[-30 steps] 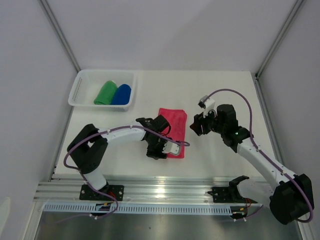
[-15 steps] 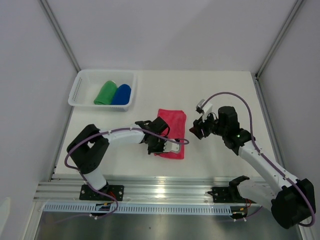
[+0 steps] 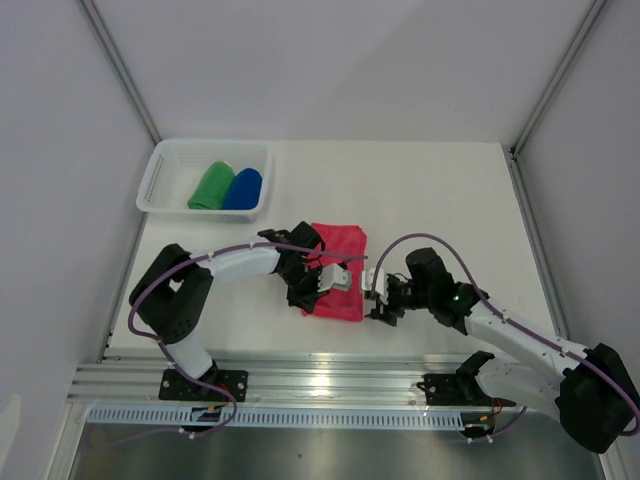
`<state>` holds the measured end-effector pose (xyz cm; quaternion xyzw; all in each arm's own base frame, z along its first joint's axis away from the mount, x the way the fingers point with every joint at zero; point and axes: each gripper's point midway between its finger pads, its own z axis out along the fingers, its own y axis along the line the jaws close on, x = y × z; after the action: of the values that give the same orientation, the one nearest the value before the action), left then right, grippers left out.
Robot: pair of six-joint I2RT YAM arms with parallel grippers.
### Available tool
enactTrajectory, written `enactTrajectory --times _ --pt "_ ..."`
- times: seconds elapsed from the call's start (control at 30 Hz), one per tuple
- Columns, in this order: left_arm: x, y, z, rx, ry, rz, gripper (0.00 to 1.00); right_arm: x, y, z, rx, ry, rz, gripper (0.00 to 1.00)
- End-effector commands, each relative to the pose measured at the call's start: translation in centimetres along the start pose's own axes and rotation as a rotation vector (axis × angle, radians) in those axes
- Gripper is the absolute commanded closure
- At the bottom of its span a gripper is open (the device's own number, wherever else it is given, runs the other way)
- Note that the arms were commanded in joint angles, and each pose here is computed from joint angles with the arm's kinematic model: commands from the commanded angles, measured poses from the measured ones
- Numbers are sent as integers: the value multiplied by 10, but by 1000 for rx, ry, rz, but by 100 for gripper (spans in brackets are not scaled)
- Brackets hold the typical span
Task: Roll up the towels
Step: Fold the towel
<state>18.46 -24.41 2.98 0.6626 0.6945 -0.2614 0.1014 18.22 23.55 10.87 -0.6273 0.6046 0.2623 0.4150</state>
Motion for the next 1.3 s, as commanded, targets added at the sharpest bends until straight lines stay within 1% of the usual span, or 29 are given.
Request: enactTrajectory --times 0.0,0.07,0.1,0.2,0.23,0.3,0.37,0.43,0.47,0.5,0.53,0.57,0.63,0.67,0.73,0.77,0.8,0.87,0.97,1.0,1.03,1.1,1.13,1.27 --pt "-17 -7 -9 51 -75 -33 99 -3 4 20 6 -45 -113 35" --pt "-14 -6 -9 50 -73 -41 99 0 5 31 6 -36 -122 35" --pt "-13 -5 -10 49 -75 -47 99 -2 9 37 4 -25 -158 36" --pt "-12 -3 -12 49 -82 -65 99 1 13 50 -6 -1 -192 36" --pt "-12 -3 -13 48 -87 -69 99 2 8 52 17 14 -203 36" --pt "-13 -1 -15 44 -91 -74 99 9 8 58 6 41 -209 36" --pt "-14 0 -16 39 -90 -74 99 10 1 62 18 70 -216 37" --pt "-14 1 -16 38 -90 -77 99 20 2 66 -6 119 -213 38" --pt "-14 0 -16 39 -89 -81 99 21 -1 67 -4 135 -232 41" --pt "-13 -1 -16 42 -92 -82 99 30 1 68 -25 170 -224 44" --pt "-13 -1 -16 42 -91 -85 99 33 2 68 -36 186 -226 49" --pt "-13 -2 -16 44 -94 -87 99 35 3 67 -47 203 -224 65" --pt "-13 -3 -15 48 -96 -88 99 39 6 66 -63 221 -219 78" --pt "-12 -4 -14 52 -95 -93 99 38 6 66 -64 219 -214 86" --pt "-12 -6 -14 61 -97 -98 99 36 7 66 -71 224 -201 92" --pt "-14 -6 -15 61 -99 -97 99 36 7 66 -71 228 -195 98" --pt "-13 -7 -16 65 -97 -100 99 34 6 64 -67 236 -179 100" --pt "-13 -10 -19 72 -92 -106 99 30 7 61 -69 232 -169 100" --pt "-12 -16 -24 91 -76 -121 99 20 16 55 -119 206 -165 100" --pt "-12 -19 -25 102 -72 -126 99 23 24 51 -155 223 -147 100" --pt "-12 -22 -27 111 -76 -129 99 13 26 50 -179 199 -137 100" --pt "-10 -32 -30 142 -68 -146 98 12 35 43 -225 210 -92 100" --pt "-13 -38 -33 165 -82 -146 98 3 40 41 -261 183 -80 100" --pt "-12 -58 -41 238 -82 -163 97 1 53 31 -330 176 15 100"
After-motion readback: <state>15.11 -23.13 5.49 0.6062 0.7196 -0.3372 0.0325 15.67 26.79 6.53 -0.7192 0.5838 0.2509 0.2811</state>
